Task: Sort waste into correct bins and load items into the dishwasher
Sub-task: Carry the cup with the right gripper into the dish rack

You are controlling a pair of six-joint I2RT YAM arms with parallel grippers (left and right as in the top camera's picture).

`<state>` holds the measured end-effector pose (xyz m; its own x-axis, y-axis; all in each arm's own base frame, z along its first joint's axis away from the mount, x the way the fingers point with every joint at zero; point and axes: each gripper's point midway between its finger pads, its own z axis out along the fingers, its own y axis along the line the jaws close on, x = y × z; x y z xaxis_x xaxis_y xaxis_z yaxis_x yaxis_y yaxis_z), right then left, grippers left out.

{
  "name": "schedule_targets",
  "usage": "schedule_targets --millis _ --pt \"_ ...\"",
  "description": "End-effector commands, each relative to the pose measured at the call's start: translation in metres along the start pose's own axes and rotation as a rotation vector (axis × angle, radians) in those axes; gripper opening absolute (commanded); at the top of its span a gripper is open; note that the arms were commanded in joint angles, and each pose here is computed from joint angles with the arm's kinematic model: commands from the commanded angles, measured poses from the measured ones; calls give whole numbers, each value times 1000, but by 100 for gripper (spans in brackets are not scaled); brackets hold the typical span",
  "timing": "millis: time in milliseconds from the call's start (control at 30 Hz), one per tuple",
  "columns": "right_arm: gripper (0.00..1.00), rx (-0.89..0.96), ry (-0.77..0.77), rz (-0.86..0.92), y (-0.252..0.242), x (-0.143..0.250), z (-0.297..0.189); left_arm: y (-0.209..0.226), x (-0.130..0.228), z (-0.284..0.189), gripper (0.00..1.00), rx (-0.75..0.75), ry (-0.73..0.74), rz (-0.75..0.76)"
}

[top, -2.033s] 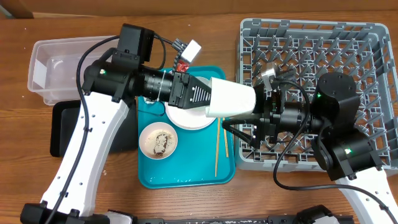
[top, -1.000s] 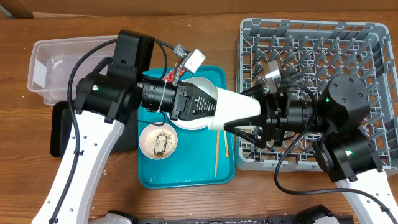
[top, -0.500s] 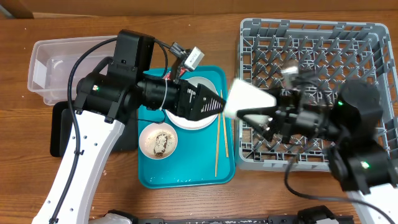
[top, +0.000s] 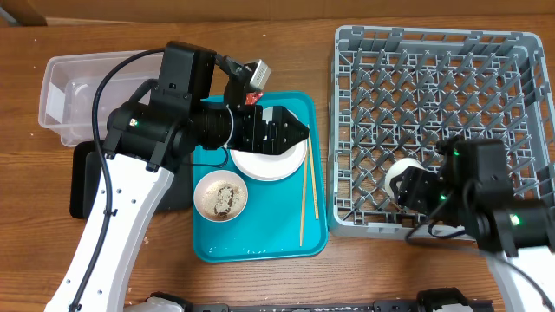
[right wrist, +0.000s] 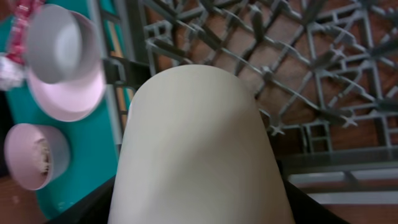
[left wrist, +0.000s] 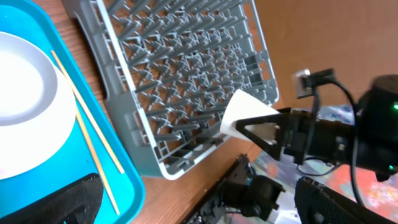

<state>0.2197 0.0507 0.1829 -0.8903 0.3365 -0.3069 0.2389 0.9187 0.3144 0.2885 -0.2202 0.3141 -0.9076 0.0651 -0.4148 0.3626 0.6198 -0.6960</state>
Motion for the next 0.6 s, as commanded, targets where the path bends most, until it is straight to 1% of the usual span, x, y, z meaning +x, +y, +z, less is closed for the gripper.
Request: schedule_targets --millis 0,167,267,333,367,400,567 --pt "66 106 54 17 -16 -3 17 -1 -4 -4 100 -31 -29 9" --pt "68 114 194 39 -14 3 47 0 -3 -4 100 -32 -25 6" --pt "78 143 276 37 -16 12 60 0 -2 -4 100 -33 -22 4" --pt "88 153 314 22 -14 19 65 1 -2 -4 100 -36 -24 4" --pt "97 153 318 10 -12 20 66 2 -3 -4 100 -41 -26 4" --pt "100 152 315 1 -10 20 66 3 -3 -4 100 -52 -30 4" --pt "100 109 215 -54 16 4 51 12 -6 -5 100 -103 -45 1"
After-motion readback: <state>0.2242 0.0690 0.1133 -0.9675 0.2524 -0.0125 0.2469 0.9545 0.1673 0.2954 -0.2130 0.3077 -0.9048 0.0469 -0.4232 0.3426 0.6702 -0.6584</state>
